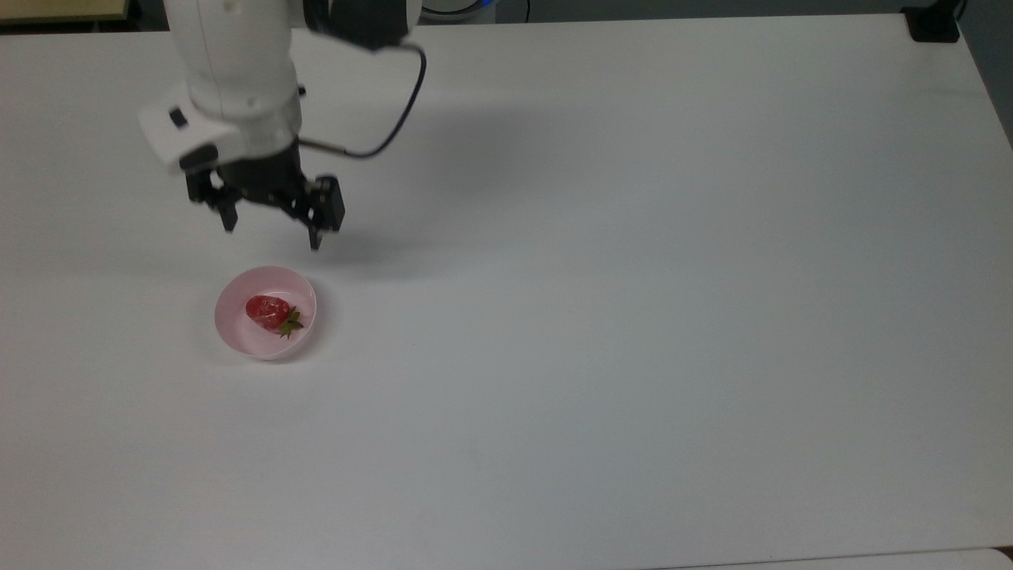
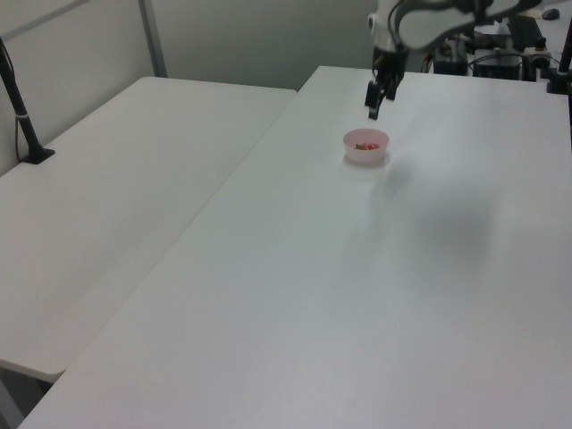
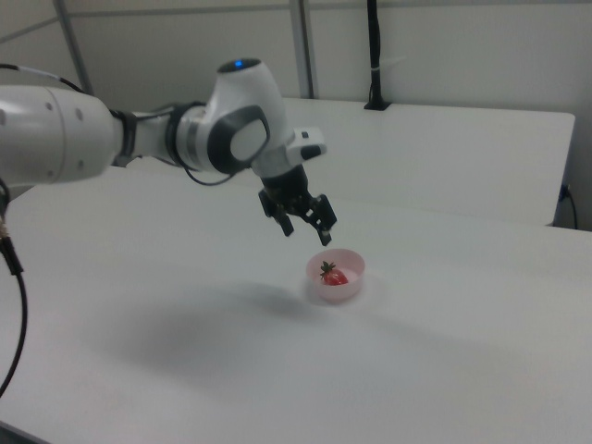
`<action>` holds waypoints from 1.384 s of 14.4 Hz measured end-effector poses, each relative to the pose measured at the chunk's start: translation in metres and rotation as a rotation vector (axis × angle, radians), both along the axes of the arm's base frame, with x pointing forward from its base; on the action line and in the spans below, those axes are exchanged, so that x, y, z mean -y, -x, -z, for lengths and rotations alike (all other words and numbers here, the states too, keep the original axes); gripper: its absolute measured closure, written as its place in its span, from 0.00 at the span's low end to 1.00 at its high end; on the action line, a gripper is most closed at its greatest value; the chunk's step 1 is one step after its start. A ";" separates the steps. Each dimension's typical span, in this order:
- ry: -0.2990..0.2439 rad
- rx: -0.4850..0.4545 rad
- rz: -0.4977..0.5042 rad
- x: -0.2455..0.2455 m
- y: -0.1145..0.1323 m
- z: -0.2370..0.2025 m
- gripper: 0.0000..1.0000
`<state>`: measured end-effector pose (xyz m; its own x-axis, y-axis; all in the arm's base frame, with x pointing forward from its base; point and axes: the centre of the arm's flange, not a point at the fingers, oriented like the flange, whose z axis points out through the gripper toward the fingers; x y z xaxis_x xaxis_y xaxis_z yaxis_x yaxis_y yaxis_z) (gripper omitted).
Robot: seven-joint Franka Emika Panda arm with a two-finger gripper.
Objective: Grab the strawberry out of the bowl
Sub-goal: 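Move the gripper down over the pink bowl toward the strawberry, then close the gripper on the red strawberry inside the bowl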
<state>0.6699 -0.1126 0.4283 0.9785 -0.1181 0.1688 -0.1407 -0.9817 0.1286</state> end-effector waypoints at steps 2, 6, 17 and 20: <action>0.026 0.010 -0.027 0.002 -0.018 0.040 0.04; 0.053 0.039 -0.099 0.031 -0.030 0.068 0.07; 0.043 -0.021 -0.172 0.026 -0.034 0.113 0.10; 0.044 -0.028 -0.178 0.023 -0.035 0.118 0.10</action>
